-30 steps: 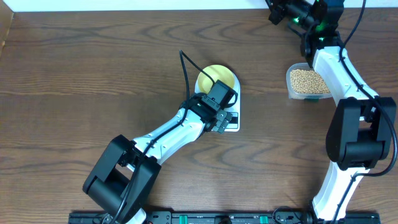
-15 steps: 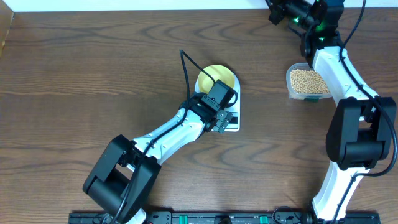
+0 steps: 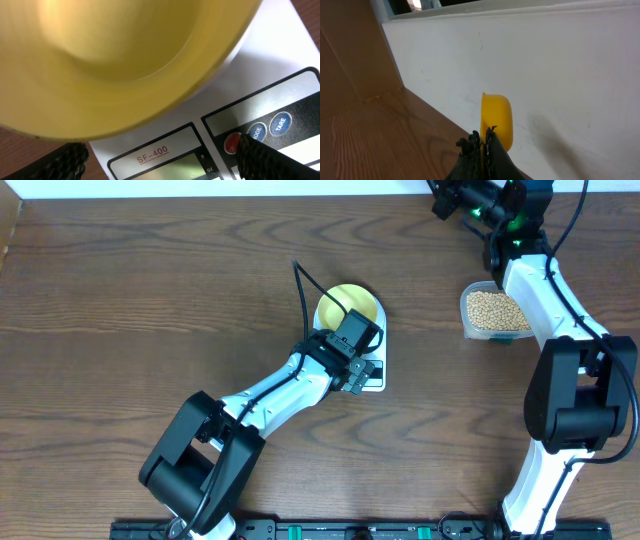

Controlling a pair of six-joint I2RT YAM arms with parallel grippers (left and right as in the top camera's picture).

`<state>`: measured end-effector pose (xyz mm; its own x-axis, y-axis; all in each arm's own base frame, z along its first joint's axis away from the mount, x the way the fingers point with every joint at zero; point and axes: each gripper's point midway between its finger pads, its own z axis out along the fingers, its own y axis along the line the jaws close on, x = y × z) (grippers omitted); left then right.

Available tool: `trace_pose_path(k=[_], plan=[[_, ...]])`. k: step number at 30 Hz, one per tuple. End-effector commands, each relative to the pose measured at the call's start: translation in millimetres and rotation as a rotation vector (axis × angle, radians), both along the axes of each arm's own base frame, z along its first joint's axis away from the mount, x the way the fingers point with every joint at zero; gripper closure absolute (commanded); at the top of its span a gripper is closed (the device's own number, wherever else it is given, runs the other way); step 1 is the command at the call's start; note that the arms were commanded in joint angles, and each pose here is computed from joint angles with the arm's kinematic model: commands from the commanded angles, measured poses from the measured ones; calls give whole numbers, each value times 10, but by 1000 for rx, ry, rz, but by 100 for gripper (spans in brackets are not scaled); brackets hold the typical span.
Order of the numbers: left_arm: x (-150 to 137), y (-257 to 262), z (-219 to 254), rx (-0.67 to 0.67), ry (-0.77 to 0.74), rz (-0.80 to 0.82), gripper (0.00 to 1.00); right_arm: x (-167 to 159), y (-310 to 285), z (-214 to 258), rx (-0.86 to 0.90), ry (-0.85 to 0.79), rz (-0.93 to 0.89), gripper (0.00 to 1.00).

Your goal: Scoop item into bowl and weigh 50g on scale

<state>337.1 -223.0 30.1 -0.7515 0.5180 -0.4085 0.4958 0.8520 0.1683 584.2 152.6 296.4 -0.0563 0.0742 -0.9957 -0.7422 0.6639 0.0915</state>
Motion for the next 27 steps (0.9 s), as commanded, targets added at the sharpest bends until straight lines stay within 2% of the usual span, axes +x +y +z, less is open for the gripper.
trace_pose_path(k=[1, 8, 27], plan=[[15, 0, -58, 10, 10, -3, 4, 45, -57, 55, -8, -25, -17, 99], [-11, 20, -194, 31, 37, -4, 4, 46, -57, 55, -8, -25, -18, 99], [72, -49, -10, -15, -18, -1, 4, 46, -57, 56, -9, -26, -18, 99]])
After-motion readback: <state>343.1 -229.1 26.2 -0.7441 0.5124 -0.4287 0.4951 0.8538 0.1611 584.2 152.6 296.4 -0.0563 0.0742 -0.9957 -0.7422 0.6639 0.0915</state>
